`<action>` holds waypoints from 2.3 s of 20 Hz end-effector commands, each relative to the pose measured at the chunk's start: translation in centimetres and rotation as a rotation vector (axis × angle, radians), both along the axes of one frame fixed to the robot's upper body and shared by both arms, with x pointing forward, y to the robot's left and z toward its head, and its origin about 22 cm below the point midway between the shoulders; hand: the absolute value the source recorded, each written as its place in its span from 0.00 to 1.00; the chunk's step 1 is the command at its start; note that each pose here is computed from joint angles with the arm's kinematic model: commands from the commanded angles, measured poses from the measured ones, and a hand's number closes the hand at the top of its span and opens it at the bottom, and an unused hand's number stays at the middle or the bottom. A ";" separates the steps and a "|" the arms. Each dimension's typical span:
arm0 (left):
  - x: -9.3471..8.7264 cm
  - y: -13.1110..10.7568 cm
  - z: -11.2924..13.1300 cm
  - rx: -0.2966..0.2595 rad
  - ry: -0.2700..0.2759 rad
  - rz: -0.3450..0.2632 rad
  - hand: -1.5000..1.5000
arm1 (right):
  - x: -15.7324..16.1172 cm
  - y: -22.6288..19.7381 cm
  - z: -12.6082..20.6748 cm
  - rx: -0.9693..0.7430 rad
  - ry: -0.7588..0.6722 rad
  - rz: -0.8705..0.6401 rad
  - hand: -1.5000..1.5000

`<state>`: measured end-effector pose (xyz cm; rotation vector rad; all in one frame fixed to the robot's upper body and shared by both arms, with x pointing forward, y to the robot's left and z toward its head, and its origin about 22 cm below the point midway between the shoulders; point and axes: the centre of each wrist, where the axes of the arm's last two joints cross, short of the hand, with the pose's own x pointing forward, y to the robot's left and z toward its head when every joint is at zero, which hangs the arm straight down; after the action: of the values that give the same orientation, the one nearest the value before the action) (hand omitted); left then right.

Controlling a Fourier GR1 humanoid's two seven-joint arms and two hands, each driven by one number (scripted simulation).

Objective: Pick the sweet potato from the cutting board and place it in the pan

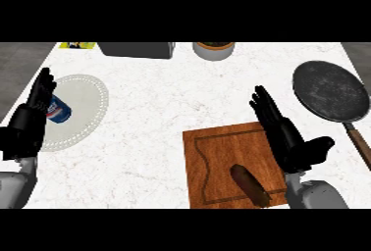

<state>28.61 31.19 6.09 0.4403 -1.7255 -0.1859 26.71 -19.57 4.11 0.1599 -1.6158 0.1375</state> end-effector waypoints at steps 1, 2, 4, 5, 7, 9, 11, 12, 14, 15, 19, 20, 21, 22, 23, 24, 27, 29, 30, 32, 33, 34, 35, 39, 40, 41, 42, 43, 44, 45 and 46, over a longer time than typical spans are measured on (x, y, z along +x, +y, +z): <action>-1.5 -0.1 0.6 -0.053 -0.005 0.022 0.50 | 0.5 3.4 2.0 -0.059 -0.064 0.213 1.00; -0.5 -0.4 -0.3 -0.112 0.048 0.000 0.50 | 0.6 3.2 3.0 -0.124 -0.117 0.387 1.00; -0.2 -2.5 -0.9 -0.172 0.064 -0.049 0.50 | 0.6 5.9 5.2 -0.220 -0.220 0.644 1.00; 0.0 -3.4 -1.0 -0.209 0.095 -0.083 0.50 | 0.1 7.4 6.3 -0.280 -0.262 0.784 1.00; -0.2 -4.1 -2.3 -0.279 0.176 -0.090 0.50 | 1.3 4.4 8.3 -0.674 -0.370 0.773 1.00; -0.4 -5.1 -2.2 -0.342 0.210 -0.085 0.50 | 1.0 4.0 10.2 -0.687 -0.552 0.795 1.00; -1.0 -3.7 -2.6 -0.352 0.228 -0.061 0.50 | 0.2 2.2 11.1 -0.764 -0.627 0.891 1.00; -0.9 -3.0 -2.5 -0.346 0.215 -0.043 0.50 | 0.4 -0.3 11.1 -0.811 -0.612 0.916 0.00; 0.3 -4.5 -0.8 -0.361 0.208 -0.046 0.50 | 1.6 -2.5 13.2 -0.908 -0.658 0.856 0.00; 0.2 -4.8 -0.3 -0.372 0.203 -0.051 0.50 | 1.8 -3.2 13.5 -0.933 -0.683 0.859 0.00; -0.5 -4.3 -0.1 -0.353 0.210 -0.065 0.50 | 1.5 -2.5 15.4 -1.075 -0.807 0.948 0.00; -0.1 -2.7 -0.6 -0.363 0.210 -0.049 0.50 | 1.2 -3.1 16.0 -1.093 -0.813 0.982 0.00; 0.2 -3.6 0.1 -0.359 0.211 -0.064 0.50 | 2.3 -2.4 17.0 -1.119 -0.821 0.973 0.00; -0.2 -4.3 -0.5 -0.367 0.216 -0.049 0.50 | 1.5 -2.4 16.3 -1.118 -0.827 1.015 0.00; -0.9 -5.6 -1.0 -0.365 0.208 -0.070 0.50 | 0.8 -0.6 15.9 -1.117 -0.834 1.009 0.00; -1.9 -2.7 -0.9 -0.357 0.215 -0.062 0.50 | 0.5 0.4 16.4 -1.186 -0.818 1.003 0.00; -0.4 -4.4 -0.2 -0.345 0.210 -0.062 0.50 | -1.1 3.3 15.9 -1.349 -0.847 1.063 0.00; -0.2 -3.8 -0.3 -0.359 0.219 -0.056 0.50 | -1.3 4.5 15.5 -1.465 -0.873 1.052 0.00; -1.6 -5.5 -1.3 -0.357 0.226 -0.065 0.50 | -1.2 5.6 15.6 -1.497 -0.857 1.049 0.00; -0.8 -4.2 -1.2 -0.360 0.221 -0.060 0.50 | -2.3 6.9 14.0 -1.572 -0.853 1.081 0.00; -0.7 -4.8 -1.4 -0.379 0.213 -0.060 0.50 | -2.0 8.3 14.9 -1.603 -0.852 1.091 0.00; -1.6 -4.3 0.6 -0.358 0.226 -0.066 0.50 | -2.6 7.5 13.9 -1.660 -0.817 1.111 0.00; -1.1 -5.4 0.0 -0.363 0.213 -0.058 0.50 | -3.3 8.2 13.0 -1.700 -0.792 1.163 0.00; -0.6 -2.6 0.4 -0.350 0.205 -0.046 0.50 | -3.3 8.3 11.7 -1.957 -0.611 1.227 0.00; -0.9 -3.5 0.4 -0.369 0.218 -0.040 0.50 | -4.0 8.6 11.1 -1.972 -0.607 1.254 0.00; -0.4 -4.3 -1.0 -0.364 0.216 -0.051 0.50 | -4.6 9.2 10.4 -2.002 -0.613 1.253 0.00; -0.4 -3.7 0.2 -0.351 0.214 -0.053 0.50 | -4.8 9.4 10.8 -1.990 -0.618 1.254 0.00; -1.5 -4.7 -1.0 -0.362 0.217 -0.035 0.50 | -5.6 10.0 10.8 -2.004 -0.617 1.248 0.00; -1.0 -2.8 -1.1 -0.369 0.221 -0.049 0.50 | -5.6 9.1 10.1 -2.002 -0.615 1.250 0.00; -0.6 -3.8 0.9 -0.355 0.214 -0.049 0.50 | -6.1 8.6 10.4 -2.016 -0.628 1.257 0.00; -0.9 -4.7 -0.4 -0.366 0.212 -0.043 0.50 | -6.5 8.8 10.6 -2.036 -0.629 1.256 0.00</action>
<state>27.75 27.24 5.77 0.1081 -1.5163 0.0451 21.56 -10.72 15.00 -0.4894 -1.0295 2.7306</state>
